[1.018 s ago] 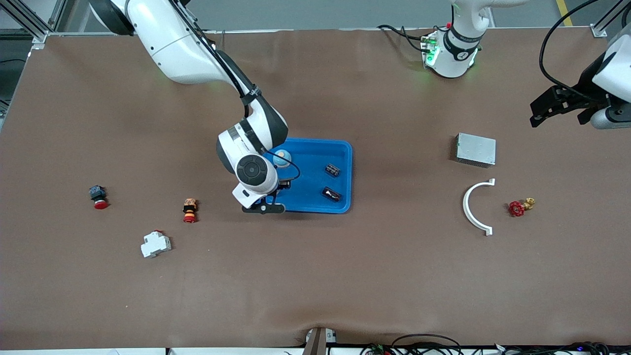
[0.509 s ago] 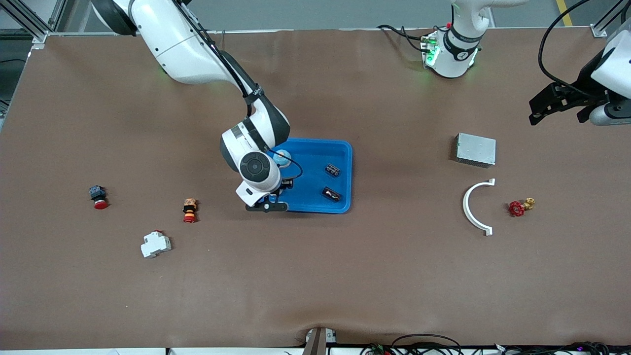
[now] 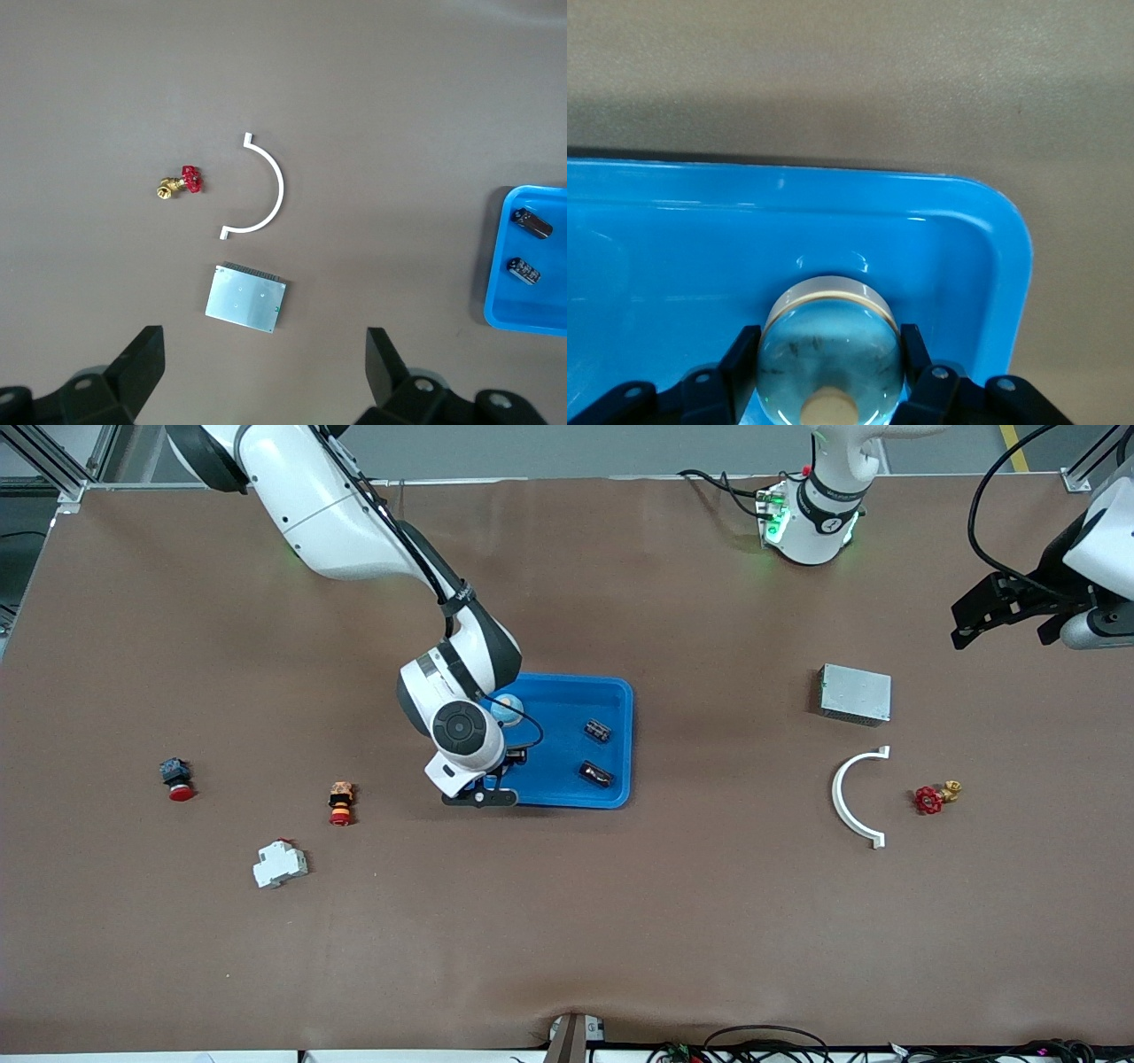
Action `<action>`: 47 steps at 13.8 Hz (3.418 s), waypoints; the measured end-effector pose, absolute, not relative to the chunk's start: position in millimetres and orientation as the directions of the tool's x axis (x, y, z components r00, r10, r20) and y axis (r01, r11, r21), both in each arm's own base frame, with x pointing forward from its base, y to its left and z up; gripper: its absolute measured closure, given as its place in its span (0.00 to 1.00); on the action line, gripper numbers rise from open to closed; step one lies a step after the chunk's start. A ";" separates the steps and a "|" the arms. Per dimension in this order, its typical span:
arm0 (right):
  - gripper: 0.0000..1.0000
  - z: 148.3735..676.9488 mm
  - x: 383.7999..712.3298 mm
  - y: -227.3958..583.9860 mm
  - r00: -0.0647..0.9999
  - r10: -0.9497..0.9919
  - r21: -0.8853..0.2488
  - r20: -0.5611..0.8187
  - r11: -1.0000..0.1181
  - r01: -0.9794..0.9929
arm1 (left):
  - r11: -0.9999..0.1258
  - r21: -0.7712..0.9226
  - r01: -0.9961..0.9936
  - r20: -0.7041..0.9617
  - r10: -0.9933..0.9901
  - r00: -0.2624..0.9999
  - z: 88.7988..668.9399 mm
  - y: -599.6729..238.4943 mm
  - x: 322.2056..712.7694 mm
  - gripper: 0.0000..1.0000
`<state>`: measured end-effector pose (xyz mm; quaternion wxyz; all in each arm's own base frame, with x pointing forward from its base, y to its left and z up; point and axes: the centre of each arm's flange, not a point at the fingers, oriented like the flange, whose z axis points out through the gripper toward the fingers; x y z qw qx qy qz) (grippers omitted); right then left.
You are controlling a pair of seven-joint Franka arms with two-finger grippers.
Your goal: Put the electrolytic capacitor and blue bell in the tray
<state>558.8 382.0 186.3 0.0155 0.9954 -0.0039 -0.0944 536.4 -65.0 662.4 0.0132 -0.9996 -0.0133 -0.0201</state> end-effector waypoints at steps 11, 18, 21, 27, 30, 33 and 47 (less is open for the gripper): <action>0.00 281.1 560.8 374.5 0.972 -0.014 0.067 -0.234 -0.998 0.002 | -0.999 -0.026 0.028 0.040 0.027 0.999 663.7 -64.7 534.6 0.00; 0.00 497.2 544.9 263.2 0.964 0.068 0.036 -0.256 -0.996 0.080 | -0.999 -0.027 0.028 0.039 0.027 0.999 663.8 -64.5 533.8 0.00; 0.00 545.0 550.6 180.6 0.970 0.069 0.008 -0.232 -0.997 0.073 | -0.999 -0.027 0.026 0.039 0.025 0.999 663.7 -65.6 533.6 0.00; 0.00 558.1 570.3 37.4 0.976 0.064 -0.014 -0.210 -0.998 0.062 | -0.999 -0.026 0.045 0.039 0.044 0.998 663.8 -69.7 533.1 0.00; 0.00 558.7 571.3 5.2 0.978 0.029 -0.019 -0.208 -0.999 0.026 | -0.999 -0.026 0.042 0.039 0.041 0.998 663.7 -72.1 532.8 0.00; 0.00 559.6 570.5 -5.8 0.978 0.011 -0.019 -0.210 -1.000 0.007 | -0.999 -0.027 0.024 0.039 0.023 0.999 663.6 -81.6 531.5 0.00; 0.00 596.8 578.2 -39.7 0.996 -0.047 -0.013 -0.080 -0.999 -0.048 | -0.999 -0.023 0.030 0.058 0.028 0.998 672.5 -78.8 531.6 0.00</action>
